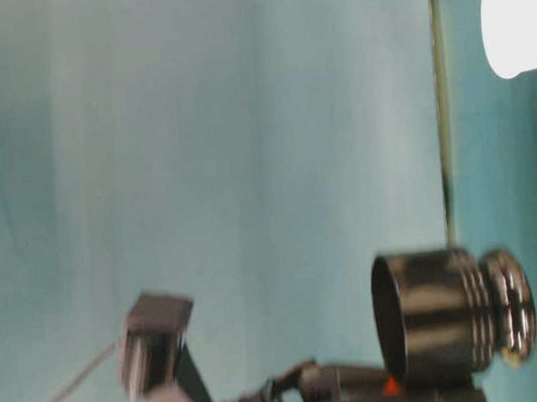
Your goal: Put the paper cup into the moved red handle cup holder.
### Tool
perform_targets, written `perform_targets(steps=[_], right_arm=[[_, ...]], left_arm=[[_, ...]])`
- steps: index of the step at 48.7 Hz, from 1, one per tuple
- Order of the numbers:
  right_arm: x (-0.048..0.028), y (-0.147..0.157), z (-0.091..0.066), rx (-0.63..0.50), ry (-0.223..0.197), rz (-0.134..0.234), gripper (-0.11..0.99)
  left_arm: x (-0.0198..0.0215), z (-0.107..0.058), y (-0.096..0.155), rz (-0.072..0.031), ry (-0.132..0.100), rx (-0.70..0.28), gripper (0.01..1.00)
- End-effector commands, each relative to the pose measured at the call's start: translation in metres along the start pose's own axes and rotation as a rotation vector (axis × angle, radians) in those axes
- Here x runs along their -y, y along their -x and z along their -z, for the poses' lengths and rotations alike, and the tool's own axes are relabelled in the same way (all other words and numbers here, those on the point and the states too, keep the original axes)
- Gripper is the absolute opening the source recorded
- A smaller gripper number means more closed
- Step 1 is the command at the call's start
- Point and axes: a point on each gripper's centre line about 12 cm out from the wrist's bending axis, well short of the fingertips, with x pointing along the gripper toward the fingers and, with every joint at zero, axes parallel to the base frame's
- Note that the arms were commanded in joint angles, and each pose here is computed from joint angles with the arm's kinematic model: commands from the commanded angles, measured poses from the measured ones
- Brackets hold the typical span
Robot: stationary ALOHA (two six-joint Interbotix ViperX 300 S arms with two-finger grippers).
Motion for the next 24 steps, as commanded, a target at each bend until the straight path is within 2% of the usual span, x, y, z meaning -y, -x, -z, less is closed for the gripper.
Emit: perform_targets(steps=[1,6,12,20,24], right_arm=[[-0.0003,-0.001,-0.001,0.003,-0.011,0.000,-0.09],[-0.0002,-0.001,-0.001,0.002,-0.011,0.000,-0.09],[-0.0008,-0.001,-0.004,0.023,-0.009,-0.004,-0.09],[-0.0021,0.001,-0.012,0.097,-0.008,-0.018,-0.09],[-0.0019,0.000,-0.011,0.094,-0.007,-0.017,-0.09]], left_arm=[[-0.0020,-0.017,-0.002,-0.004,0.018,0.027,0.279],[-0.0027,-0.025,-0.014,-0.002,0.029,0.028,0.278],[-0.0006,-0.038,-0.022,-0.001,0.015,0.060,0.278],[-0.0007,-0.039,-0.032,0.000,0.021,0.043,0.279],[0.0013,-0.039,-0.035,0.003,0.012,0.041,0.279]])
